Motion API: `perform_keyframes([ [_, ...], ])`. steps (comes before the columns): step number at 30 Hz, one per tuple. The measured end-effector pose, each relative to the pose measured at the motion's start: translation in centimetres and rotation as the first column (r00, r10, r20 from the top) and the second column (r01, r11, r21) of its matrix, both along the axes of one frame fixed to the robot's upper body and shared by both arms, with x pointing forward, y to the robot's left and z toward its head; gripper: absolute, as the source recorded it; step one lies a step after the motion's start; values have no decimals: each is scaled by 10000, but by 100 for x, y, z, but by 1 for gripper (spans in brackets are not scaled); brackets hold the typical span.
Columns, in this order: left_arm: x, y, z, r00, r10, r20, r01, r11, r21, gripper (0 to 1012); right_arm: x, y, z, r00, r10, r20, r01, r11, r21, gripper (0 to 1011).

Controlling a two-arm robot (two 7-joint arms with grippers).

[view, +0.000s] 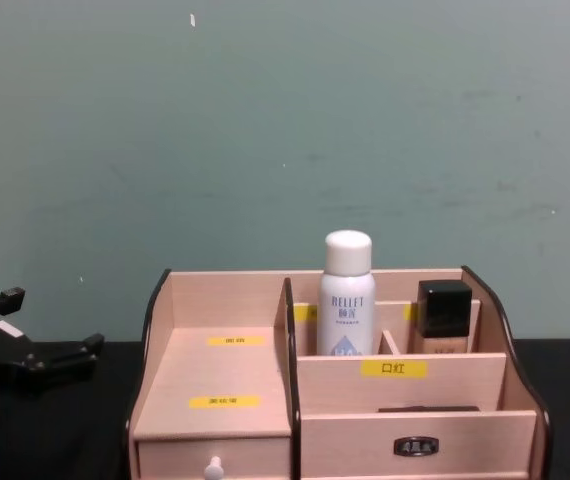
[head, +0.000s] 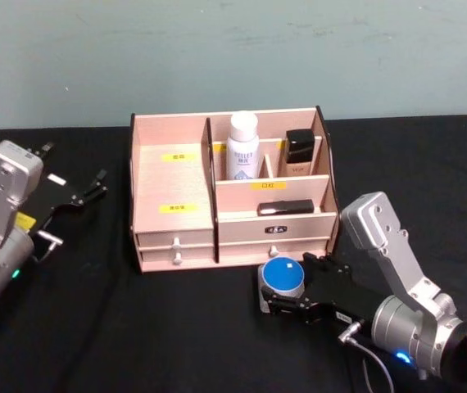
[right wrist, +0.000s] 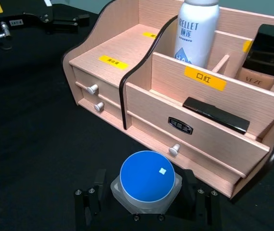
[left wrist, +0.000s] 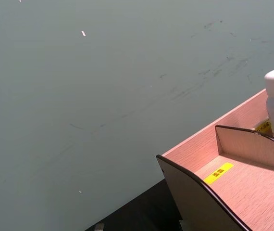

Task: Pick up the facial cleanser and watermelon frost from the table and place them into the tiered storage box.

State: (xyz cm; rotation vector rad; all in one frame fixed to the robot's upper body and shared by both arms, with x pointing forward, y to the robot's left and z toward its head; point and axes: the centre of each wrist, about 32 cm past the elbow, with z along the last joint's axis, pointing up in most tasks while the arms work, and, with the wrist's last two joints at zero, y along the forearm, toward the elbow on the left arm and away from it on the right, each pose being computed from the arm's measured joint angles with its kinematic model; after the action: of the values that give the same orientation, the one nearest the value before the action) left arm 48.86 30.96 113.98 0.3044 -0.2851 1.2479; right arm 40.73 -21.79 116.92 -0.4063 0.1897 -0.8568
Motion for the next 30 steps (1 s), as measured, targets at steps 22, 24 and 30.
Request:
perform_keyframes([
  [22, 0, 0, 0, 10000, 1, -1, -1, 10000, 0, 1010, 31, 69, -56, 10000, 62, 51, -60, 9994, -352, 1003],
  [24, 0, 0, 0, 10000, 0, -1, 0, 10000, 0, 1009, 31, 70, -61, 10000, 75, 55, -73, 9993, -366, 1002],
  [30, 0, 0, 0, 10000, 1, -1, -1, 10000, 0, 1010, 36, 76, -69, 9999, 89, 91, -84, 9989, -462, 1002],
])
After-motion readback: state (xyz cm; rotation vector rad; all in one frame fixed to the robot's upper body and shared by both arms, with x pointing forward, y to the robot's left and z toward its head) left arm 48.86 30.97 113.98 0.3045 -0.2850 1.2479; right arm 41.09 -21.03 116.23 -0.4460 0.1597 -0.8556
